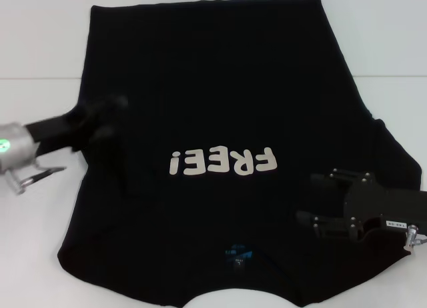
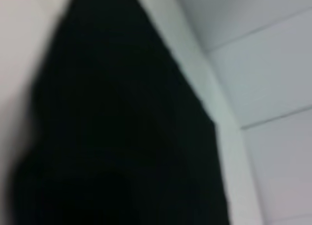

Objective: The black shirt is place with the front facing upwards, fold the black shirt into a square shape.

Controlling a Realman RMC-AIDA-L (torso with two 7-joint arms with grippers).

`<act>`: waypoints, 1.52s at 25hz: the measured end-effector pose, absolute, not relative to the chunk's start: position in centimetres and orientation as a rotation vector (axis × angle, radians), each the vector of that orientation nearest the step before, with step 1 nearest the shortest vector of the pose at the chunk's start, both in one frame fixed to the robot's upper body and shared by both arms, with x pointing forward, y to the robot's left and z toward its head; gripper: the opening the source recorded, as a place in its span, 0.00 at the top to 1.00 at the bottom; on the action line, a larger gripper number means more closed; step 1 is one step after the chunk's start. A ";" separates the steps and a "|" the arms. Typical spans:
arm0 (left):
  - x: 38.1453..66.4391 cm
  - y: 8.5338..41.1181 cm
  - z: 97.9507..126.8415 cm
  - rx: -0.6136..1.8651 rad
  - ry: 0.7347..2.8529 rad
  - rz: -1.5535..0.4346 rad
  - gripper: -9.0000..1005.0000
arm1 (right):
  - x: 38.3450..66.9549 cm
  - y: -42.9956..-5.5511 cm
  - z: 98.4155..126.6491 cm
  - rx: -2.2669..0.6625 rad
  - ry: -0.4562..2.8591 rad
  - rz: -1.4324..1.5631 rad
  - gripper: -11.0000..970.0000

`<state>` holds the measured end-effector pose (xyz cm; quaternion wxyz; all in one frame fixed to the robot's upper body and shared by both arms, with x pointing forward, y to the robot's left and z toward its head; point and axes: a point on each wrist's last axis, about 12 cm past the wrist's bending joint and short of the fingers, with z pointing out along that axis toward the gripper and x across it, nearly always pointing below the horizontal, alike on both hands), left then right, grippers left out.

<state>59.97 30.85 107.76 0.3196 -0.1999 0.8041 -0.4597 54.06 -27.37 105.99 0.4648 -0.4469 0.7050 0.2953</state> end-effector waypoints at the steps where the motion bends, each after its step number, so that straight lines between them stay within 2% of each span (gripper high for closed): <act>1: 60.4 30.1 108.1 -0.489 2.104 -1.220 0.12 | 54.0 -27.4 106.0 -1.098 1.731 0.727 0.15; 7: 61.2 27.6 108.6 -0.329 2.158 -1.221 0.12 | 54.0 -27.4 106.0 -1.097 1.731 0.730 0.15; 10: 60.5 28.2 108.6 -0.280 2.139 -1.235 0.12 | 54.0 -27.5 105.9 -1.088 1.736 0.722 0.15; 13: 59.0 29.3 109.3 -0.113 2.073 -1.260 0.12 | 54.1 -27.9 106.1 -1.041 1.742 0.715 0.15; 17: 56.1 30.2 110.1 0.244 1.943 -1.269 0.12 | 54.6 -29.5 106.7 -0.829 1.815 0.741 0.15; 20: 54.1 30.4 110.1 0.498 1.880 -1.238 0.12 | 55.8 -32.0 108.0 -0.582 1.959 0.769 0.15; 24: 52.8 30.5 109.9 0.688 1.844 -1.207 0.12 | 56.6 -35.5 110.3 -0.347 2.205 0.784 0.15; 31: 52.3 30.5 109.4 0.839 1.803 -1.122 0.13 | 57.7 -37.6 114.7 -0.062 2.594 0.671 0.15; 34: 52.4 30.5 109.4 0.838 1.802 -1.108 0.13 | 58.2 -36.7 115.2 -0.030 2.703 0.620 0.15; 38: 52.4 30.5 109.2 0.831 1.804 -1.100 0.13 | 59.0 -35.1 114.1 -0.054 2.783 0.581 0.16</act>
